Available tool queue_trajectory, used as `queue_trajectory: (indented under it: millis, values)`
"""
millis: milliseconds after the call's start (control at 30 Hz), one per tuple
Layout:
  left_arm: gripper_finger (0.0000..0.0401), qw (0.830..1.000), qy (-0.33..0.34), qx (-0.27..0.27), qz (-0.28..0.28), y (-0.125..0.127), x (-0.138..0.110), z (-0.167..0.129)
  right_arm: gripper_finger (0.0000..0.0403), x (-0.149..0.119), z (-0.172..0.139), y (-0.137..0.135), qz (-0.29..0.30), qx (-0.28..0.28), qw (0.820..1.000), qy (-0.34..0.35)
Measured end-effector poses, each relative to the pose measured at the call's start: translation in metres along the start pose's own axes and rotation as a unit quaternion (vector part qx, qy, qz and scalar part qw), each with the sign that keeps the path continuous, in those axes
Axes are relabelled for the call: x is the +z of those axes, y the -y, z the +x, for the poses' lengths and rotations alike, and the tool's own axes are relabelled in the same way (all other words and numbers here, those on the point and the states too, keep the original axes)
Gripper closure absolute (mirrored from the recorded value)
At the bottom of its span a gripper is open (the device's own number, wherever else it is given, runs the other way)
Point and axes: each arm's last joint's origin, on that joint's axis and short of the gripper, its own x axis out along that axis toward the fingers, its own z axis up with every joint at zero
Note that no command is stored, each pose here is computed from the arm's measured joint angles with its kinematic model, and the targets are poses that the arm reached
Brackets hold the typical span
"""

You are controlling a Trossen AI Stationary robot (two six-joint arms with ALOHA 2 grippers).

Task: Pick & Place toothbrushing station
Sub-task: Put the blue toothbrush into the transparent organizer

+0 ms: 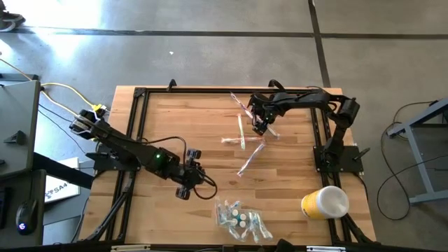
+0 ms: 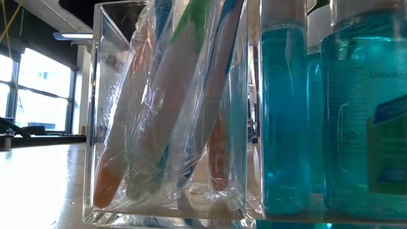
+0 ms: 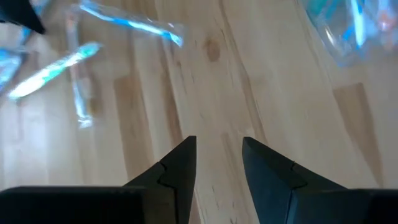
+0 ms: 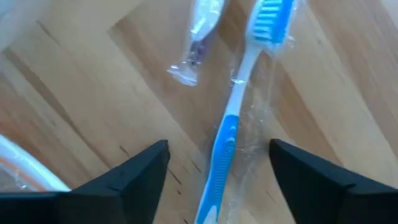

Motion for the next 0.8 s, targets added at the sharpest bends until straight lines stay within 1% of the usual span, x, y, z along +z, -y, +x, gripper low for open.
queue_trajectory:
  millis: [100, 167, 233, 367, 400, 500, 633, 667, 800]
  values:
    - [0.0276, 1.0, 0.004, -0.012, 0.003, 0.003, -0.006, 0.009, 0.0176, 0.0, 0.0, 0.0, -0.005, -0.001, 1.0, -0.002]
    - [0.0276, 1.0, 0.006, -0.017, 0.003, 0.005, -0.011, 0.014, 0.0215, -0.001, 0.001, 0.0, -0.005, 0.0, 1.0, -0.003]
    - [0.0276, 1.0, 0.012, -0.019, 0.002, 0.006, -0.014, 0.019, 0.0261, -0.001, 0.001, 0.0, -0.004, 0.0, 1.0, -0.005]
    - [0.0276, 0.999, 0.024, -0.023, 0.002, 0.008, -0.017, 0.025, 0.0369, -0.002, 0.002, -0.001, 0.003, -0.005, 1.0, -0.009]
    - [0.0276, 0.999, 0.027, -0.027, 0.002, 0.009, -0.017, 0.026, 0.0383, -0.002, 0.001, -0.002, 0.001, -0.009, 1.0, -0.009]
    - [0.0276, 0.998, 0.04, -0.041, 0.004, 0.011, -0.02, 0.03, 0.0388, -0.004, -0.002, -0.005, 0.004, -0.033, 0.999, -0.006]
    - [0.0276, 0.996, 0.058, -0.062, 0.006, 0.014, -0.024, 0.037, 0.039, -0.009, -0.015, -0.019, -0.017, -0.073, 0.997, 0.009]
    - [0.0276, 0.996, 0.063, -0.069, 0.003, 0.015, -0.025, 0.038, 0.039, -0.012, -0.022, -0.024, -0.021, -0.081, 0.996, 0.011]
    - [0.0276, 0.993, 0.075, -0.096, -0.009, 0.018, -0.03, 0.044, 0.039, -0.023, -0.069, -0.043, -0.02, -0.11, 0.991, 0.076]
